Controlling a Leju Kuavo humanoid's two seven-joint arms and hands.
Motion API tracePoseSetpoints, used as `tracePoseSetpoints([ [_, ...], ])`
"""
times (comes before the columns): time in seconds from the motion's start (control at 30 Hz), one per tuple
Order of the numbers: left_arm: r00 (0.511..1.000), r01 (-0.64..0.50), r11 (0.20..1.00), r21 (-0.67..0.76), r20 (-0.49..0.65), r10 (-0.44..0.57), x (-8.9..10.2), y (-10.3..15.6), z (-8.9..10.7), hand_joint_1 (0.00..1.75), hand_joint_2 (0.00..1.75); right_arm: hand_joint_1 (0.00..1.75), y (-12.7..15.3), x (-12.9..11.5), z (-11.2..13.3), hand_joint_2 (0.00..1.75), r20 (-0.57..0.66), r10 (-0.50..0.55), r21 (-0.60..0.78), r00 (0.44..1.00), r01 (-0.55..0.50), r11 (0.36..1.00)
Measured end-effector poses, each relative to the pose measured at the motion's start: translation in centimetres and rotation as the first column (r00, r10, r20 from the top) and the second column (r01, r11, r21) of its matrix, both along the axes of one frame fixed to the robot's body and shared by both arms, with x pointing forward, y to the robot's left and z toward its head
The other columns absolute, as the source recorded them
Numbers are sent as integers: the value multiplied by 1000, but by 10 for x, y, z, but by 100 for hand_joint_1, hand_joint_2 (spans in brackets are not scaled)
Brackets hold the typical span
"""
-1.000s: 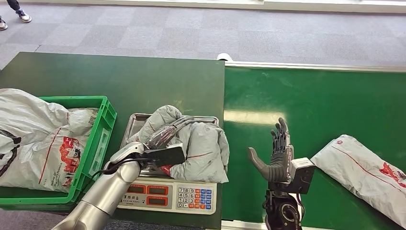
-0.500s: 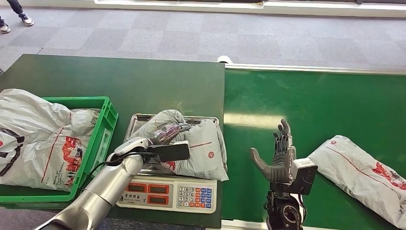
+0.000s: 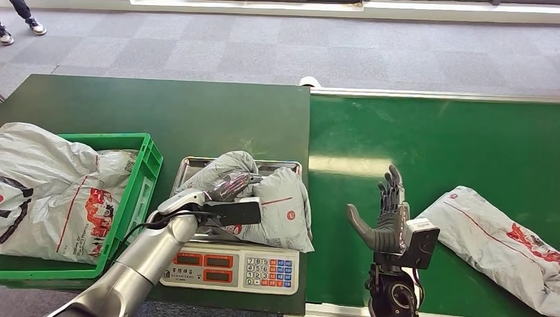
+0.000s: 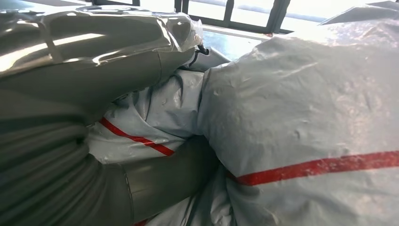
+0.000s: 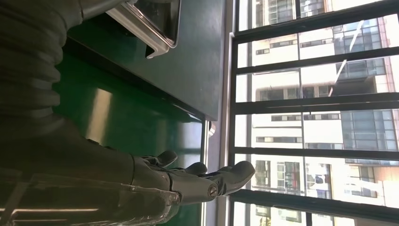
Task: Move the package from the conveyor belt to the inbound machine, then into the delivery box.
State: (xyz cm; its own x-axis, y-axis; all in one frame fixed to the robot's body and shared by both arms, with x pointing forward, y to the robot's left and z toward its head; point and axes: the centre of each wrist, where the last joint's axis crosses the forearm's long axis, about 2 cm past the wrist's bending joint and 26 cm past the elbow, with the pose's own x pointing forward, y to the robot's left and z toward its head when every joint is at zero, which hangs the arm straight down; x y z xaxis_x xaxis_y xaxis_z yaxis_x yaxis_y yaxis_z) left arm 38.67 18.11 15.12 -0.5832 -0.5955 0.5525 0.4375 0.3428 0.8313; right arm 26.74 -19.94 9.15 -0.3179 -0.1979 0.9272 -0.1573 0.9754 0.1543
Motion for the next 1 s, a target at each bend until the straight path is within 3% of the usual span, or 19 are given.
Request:
tracePoseSetpoints([
  [0.7, 999, 23, 1000, -21, 23, -23, -2, 0, -1, 175, 175, 0, -1, 0, 0, 175, 1, -5, 1, 1000, 5, 1000],
  [0.87, 985, 67, 979, -195, 168, -34, -16, -2, -7, 175, 175, 0, -2, 0, 0, 175, -1, -11, 6, 1000, 11, 1000],
  [1.0, 931, 79, 909, -409, 356, 79, -32, -4, 1, 175, 175, 0, -1, -1, 0, 175, 3, -20, 22, 1000, 20, 1000],
])
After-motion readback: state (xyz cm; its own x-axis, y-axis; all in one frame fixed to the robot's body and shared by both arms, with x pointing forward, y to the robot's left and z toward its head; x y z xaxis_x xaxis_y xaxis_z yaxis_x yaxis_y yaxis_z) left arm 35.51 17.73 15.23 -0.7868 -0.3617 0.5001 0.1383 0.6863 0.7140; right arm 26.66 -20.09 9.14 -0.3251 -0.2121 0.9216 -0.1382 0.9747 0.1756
